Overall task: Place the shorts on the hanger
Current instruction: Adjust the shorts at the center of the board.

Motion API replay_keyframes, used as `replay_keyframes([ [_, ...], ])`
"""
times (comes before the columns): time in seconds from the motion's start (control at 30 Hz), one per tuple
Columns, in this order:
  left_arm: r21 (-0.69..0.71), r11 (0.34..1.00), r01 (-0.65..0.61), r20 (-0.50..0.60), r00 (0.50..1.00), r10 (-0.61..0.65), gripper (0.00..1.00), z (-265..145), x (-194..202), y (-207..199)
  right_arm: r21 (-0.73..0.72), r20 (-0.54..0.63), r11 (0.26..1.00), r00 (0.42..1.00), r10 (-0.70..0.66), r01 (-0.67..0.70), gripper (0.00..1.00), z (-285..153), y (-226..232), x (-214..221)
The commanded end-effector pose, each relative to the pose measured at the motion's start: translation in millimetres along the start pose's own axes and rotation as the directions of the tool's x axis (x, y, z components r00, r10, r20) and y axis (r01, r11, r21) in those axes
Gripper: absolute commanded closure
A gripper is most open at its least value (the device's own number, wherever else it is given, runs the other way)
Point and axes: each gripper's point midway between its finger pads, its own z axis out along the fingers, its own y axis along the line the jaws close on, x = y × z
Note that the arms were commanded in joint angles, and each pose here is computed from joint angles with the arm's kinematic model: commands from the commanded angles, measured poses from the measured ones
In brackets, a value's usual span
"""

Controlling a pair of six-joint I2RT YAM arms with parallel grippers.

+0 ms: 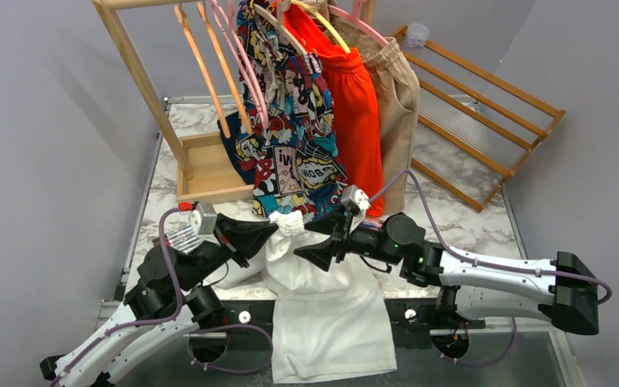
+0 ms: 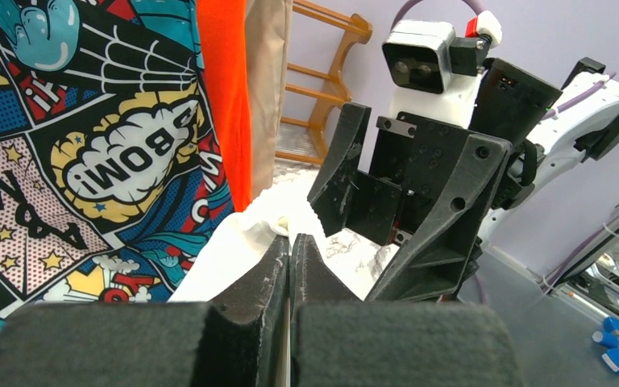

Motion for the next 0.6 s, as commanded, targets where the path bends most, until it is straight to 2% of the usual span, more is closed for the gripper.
replay_keyframes([
  [0.0,0.065,0.998,0.012,0.033,0.999,-0.014,1.00,-4,-12,-15,-0.064,0.082,0.998,0.997,-0.010,0.015,0.28,10,16,-27],
  [0.13,0.062,0.998,0.018,0.022,1.000,-0.019,1.00,-3,-8,-14,-0.110,0.096,0.994,0.995,-0.016,0.027,0.39,14,24,-33],
  [0.3,0.033,0.999,0.040,-0.005,0.999,-0.040,1.00,-2,1,-7,-0.178,0.077,0.982,0.996,-0.053,0.066,0.76,16,36,-30],
  [0.37,0.005,0.999,0.048,-0.019,0.999,-0.048,1.00,-3,6,-2,-0.191,0.035,0.978,0.996,-0.081,0.086,0.95,15,35,-20],
  [0.4,-0.015,0.999,0.052,-0.024,0.998,-0.053,1.00,-3,8,1,-0.199,0.010,0.975,0.995,-0.103,0.103,0.99,14,35,-14],
  [0.43,-0.031,0.998,0.058,-0.029,0.998,-0.059,0.92,-4,10,4,-0.202,-0.015,0.973,0.993,-0.119,0.113,0.99,13,34,-8],
  [0.53,-0.073,0.995,0.066,-0.039,0.997,-0.069,0.38,-6,13,11,-0.187,-0.102,0.968,0.977,-0.186,0.165,0.99,7,24,14],
  [0.57,-0.085,0.994,0.066,-0.042,0.997,-0.070,0.27,-6,13,13,-0.173,-0.134,0.968,0.969,-0.207,0.182,0.99,5,18,22],
])
